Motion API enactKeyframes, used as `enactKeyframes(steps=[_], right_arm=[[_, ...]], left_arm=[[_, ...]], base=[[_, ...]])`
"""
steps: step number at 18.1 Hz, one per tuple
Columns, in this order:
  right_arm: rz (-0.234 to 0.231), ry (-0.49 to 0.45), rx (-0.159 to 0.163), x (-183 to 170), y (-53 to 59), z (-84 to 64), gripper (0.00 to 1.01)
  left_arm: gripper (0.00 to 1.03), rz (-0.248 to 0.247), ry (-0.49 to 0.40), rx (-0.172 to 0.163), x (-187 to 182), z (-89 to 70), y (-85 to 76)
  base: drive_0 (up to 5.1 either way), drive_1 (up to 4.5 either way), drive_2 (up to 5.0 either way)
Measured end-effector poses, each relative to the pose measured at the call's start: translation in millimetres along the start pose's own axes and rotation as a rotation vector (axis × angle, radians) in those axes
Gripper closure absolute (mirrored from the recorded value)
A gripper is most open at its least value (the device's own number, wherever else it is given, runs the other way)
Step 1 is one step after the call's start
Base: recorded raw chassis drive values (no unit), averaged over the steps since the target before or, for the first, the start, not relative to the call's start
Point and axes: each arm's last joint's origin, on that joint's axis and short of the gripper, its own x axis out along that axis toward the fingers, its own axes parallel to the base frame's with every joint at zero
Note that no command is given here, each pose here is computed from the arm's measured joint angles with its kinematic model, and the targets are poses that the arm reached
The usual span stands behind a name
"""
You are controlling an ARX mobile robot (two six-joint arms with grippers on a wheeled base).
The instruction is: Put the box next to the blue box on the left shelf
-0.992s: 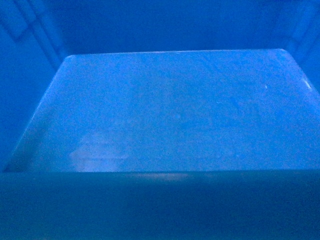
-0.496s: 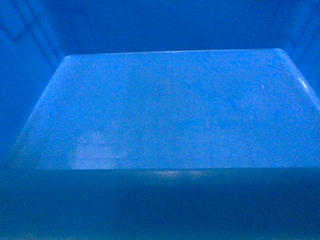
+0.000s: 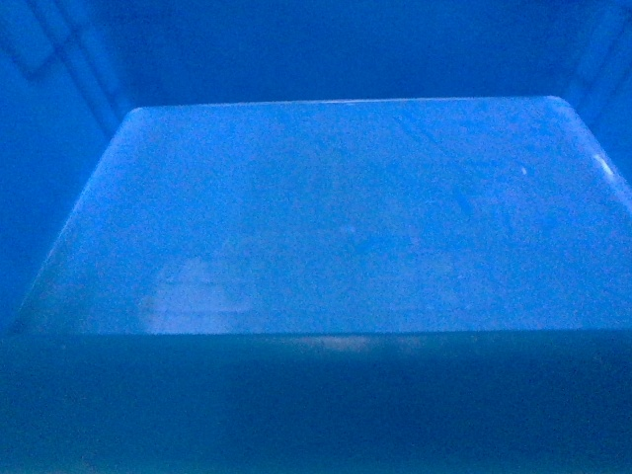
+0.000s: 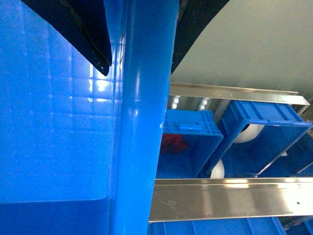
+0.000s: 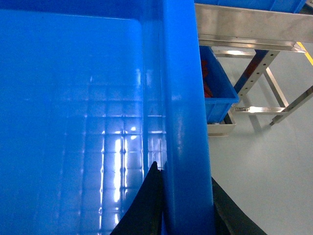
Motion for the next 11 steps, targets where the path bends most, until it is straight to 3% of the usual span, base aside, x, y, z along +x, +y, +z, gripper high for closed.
enactKeyframes(steps=[11], right_arm=[[0.000, 0.000, 0.000, 0.0, 0.0, 0.0, 0.89]], left_arm=[[0.73, 0.000, 0.001, 0.001, 0.0, -0.1, 0.0]], base=[[0.0, 0.00, 0.0]])
